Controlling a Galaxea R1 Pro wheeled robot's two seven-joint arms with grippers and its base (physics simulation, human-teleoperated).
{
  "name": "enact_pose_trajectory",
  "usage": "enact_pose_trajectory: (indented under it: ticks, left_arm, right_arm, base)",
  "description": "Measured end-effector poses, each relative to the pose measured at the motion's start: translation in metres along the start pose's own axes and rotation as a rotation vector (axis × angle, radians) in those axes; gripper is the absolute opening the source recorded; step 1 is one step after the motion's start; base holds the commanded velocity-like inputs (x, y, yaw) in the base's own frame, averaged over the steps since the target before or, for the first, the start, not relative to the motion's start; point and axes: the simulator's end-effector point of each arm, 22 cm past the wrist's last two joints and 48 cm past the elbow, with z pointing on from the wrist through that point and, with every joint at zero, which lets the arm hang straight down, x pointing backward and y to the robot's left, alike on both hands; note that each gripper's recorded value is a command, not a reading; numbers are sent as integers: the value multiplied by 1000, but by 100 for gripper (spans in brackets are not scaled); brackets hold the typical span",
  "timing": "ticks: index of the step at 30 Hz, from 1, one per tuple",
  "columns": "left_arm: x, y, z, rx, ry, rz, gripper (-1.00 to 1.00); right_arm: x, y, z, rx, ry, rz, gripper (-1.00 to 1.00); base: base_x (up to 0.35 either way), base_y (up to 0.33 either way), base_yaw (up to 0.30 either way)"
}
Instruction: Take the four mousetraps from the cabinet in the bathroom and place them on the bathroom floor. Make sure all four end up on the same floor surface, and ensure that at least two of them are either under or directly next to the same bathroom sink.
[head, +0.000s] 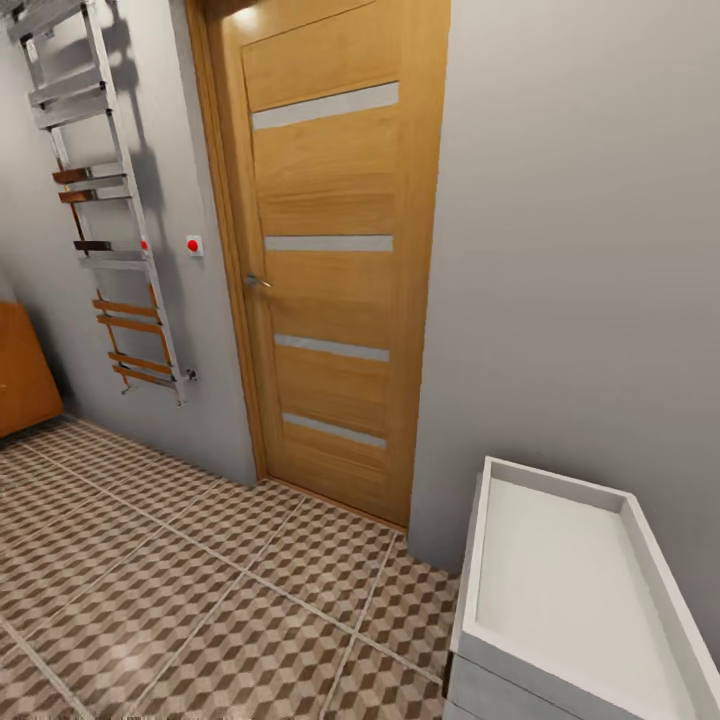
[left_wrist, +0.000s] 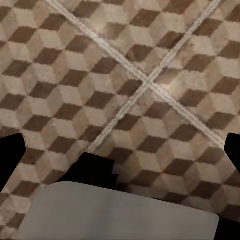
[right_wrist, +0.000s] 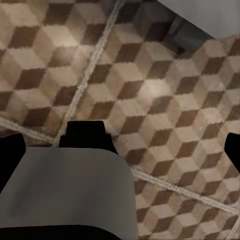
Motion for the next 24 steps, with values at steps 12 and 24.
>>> enact_pose_trajectory:
  ticks: [12,24]
  left_arm:
    - [0,0,0,1,0,0,100]
    - [0,-1,0,3,1,1,100]
  right_arm:
    - [0,0,0,0,0,0,100]
    - [0,0,0,0,0,0,100]
  base:
    - [0,0,284]
    - [0,0,284]
